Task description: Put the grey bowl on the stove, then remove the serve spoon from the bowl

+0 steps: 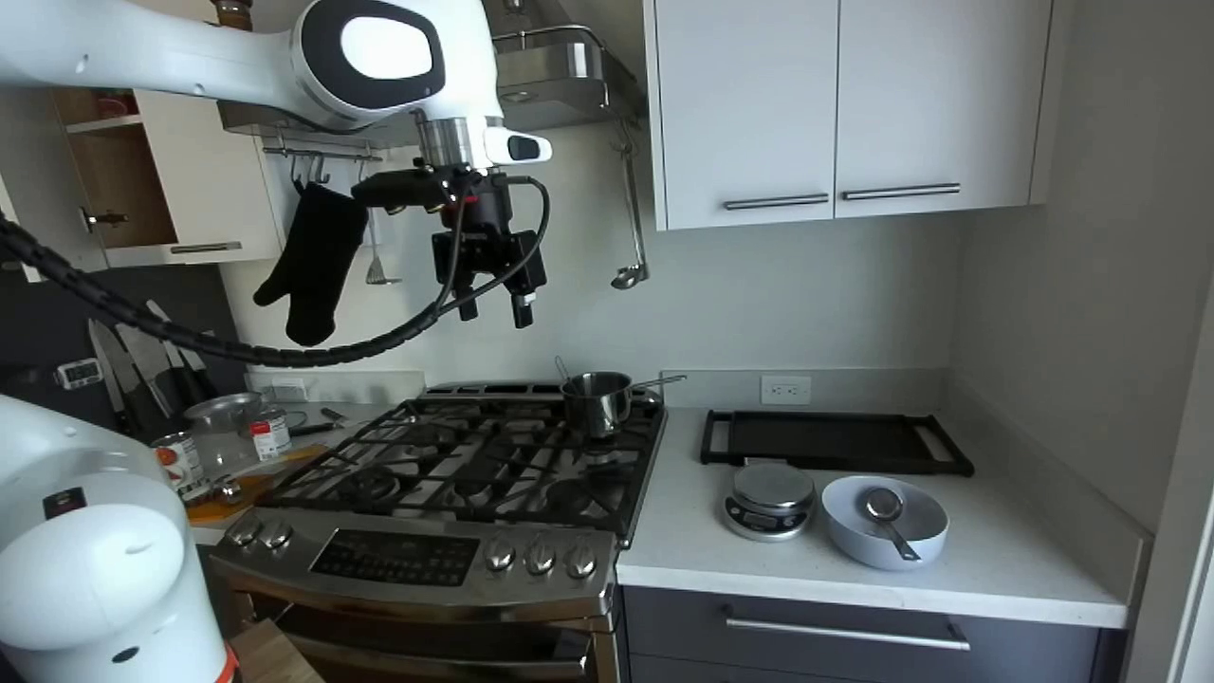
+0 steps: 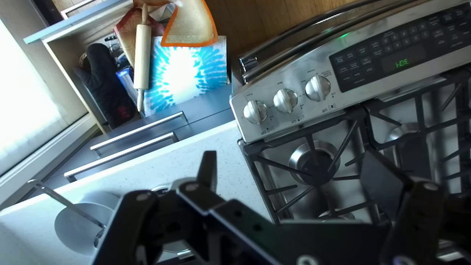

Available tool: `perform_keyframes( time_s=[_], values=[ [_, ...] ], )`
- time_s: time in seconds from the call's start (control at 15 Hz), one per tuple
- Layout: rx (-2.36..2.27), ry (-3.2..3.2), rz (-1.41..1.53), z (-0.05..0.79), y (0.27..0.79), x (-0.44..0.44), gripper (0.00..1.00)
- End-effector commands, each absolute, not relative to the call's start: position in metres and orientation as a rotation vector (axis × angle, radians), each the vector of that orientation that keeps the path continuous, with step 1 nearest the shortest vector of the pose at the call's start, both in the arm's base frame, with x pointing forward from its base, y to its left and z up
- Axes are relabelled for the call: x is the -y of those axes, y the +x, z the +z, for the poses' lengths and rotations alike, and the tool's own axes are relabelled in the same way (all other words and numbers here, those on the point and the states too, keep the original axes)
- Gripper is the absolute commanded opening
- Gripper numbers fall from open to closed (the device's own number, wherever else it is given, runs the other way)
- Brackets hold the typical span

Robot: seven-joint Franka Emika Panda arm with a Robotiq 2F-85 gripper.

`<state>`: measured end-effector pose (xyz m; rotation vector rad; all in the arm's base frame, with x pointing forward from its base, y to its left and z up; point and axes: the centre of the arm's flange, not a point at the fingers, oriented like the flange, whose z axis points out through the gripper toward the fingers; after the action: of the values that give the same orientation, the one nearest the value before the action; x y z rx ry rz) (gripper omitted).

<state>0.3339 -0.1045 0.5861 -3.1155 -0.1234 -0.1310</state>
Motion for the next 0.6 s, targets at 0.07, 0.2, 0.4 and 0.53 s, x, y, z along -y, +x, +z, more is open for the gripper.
perform_keyframes(
  time_s=[0.07,0.2,0.4,0.53],
  values=[
    [0.123,-3.116,-0.131,0.586,0.334,0.104,1.0],
    [0.154,-3.1,-0.2,0.578,0.355,0.119,1.0],
    [0.24,-3.091,-0.296,0.565,0.39,0.146,1.0],
    [0.296,-3.087,-0.329,0.552,0.417,0.169,1.0]
  ],
)
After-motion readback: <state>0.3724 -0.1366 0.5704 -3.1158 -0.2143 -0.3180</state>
